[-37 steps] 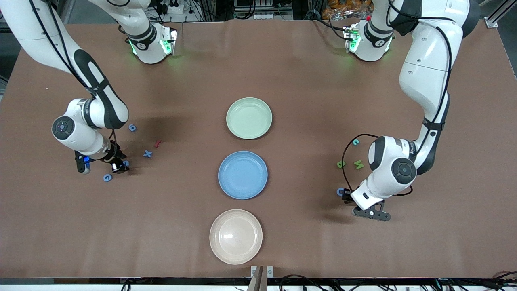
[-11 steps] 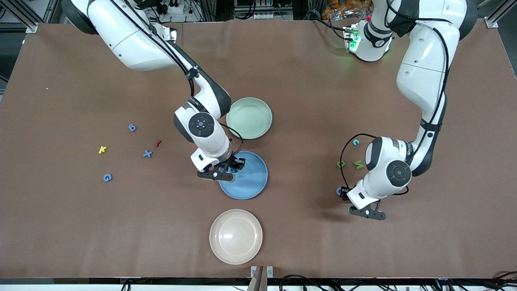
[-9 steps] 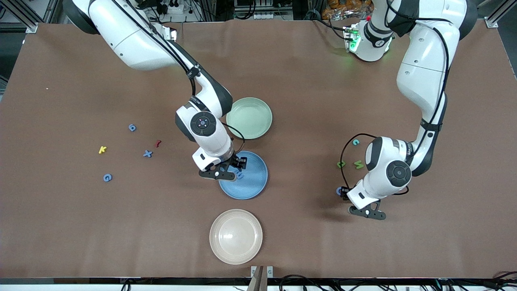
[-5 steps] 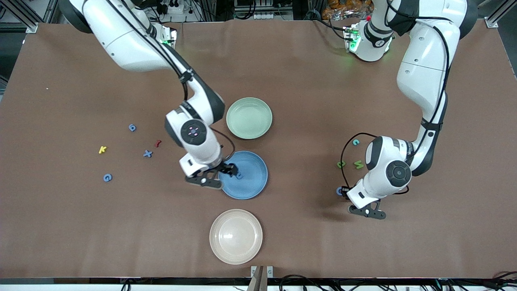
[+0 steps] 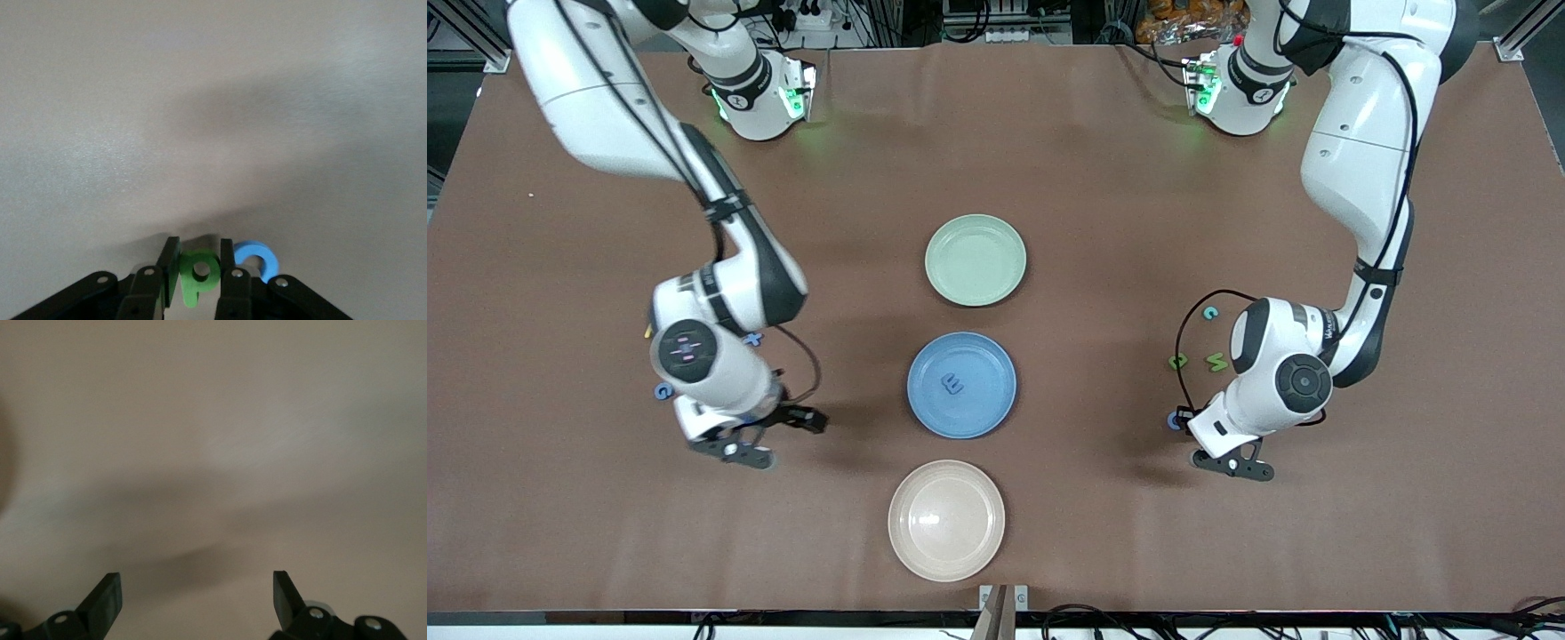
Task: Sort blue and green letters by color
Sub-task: 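Place the green P on the green plate while the right gripper returns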
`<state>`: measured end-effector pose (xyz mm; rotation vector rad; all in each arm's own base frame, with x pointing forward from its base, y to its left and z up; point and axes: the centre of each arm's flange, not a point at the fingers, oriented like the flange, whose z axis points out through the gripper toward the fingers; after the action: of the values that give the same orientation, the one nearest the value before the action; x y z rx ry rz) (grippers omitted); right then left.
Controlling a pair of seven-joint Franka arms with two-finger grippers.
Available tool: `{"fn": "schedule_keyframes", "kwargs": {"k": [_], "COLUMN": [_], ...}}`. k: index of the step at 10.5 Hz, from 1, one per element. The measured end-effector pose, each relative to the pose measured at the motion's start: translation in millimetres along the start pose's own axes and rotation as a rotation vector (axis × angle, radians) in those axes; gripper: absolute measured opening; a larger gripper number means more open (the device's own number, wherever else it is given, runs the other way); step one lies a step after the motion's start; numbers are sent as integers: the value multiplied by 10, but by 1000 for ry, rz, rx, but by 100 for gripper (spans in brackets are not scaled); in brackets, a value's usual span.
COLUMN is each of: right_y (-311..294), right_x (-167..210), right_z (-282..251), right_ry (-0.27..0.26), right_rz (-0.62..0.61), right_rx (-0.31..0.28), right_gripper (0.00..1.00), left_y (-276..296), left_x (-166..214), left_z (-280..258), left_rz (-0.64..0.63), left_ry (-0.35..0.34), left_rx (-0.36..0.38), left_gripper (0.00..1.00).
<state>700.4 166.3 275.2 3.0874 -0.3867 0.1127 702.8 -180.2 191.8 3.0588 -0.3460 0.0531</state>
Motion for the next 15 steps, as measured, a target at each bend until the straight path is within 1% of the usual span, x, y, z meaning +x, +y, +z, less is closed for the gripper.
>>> {"fn": "schedule_keyframes", "kwargs": {"k": [2, 3, 5, 6, 7, 10, 11, 13, 15], "right_y": [798, 1156, 1819, 2086, 2269, 2499, 2564, 2701, 2796], "right_x": [272, 311, 328, 314, 286, 127, 49, -82, -156], "right_z": [-53, -82, -120, -98, -29, 302, 425, 620, 733], "right_ry": [-9, -19, -42, -57, -72, -41, -37, -12, 1], "right_rz": [-72, -119, -218, -237, -240, -223, -218, -211, -202], "right_rx": [-20, -30, -43, -47, -47, -26, -19, -3, 6], "right_gripper": [100, 100, 100, 100, 100, 100, 100, 100, 100], "left_y": [235, 421, 1045, 1459, 1870, 2857, 3145, 3564, 3936], "left_x": [36, 40, -29, -112, -231, -628, -801, -1157, -1446], "left_z": [-292, -465, -642, -626, -581, -478, -443, -362, -321], "left_rz": [26, 14, -68, -114, -157, -261, -268, -287, -328], "left_ry": [-2, 3, 5, 0, -11, -37, -62, -137, -157], "left_rx": [-4, -5, -13, -17, -19, -20, -6, 53, 78], "left_gripper": [29, 29, 29, 29, 29, 29, 29, 29, 29]}}
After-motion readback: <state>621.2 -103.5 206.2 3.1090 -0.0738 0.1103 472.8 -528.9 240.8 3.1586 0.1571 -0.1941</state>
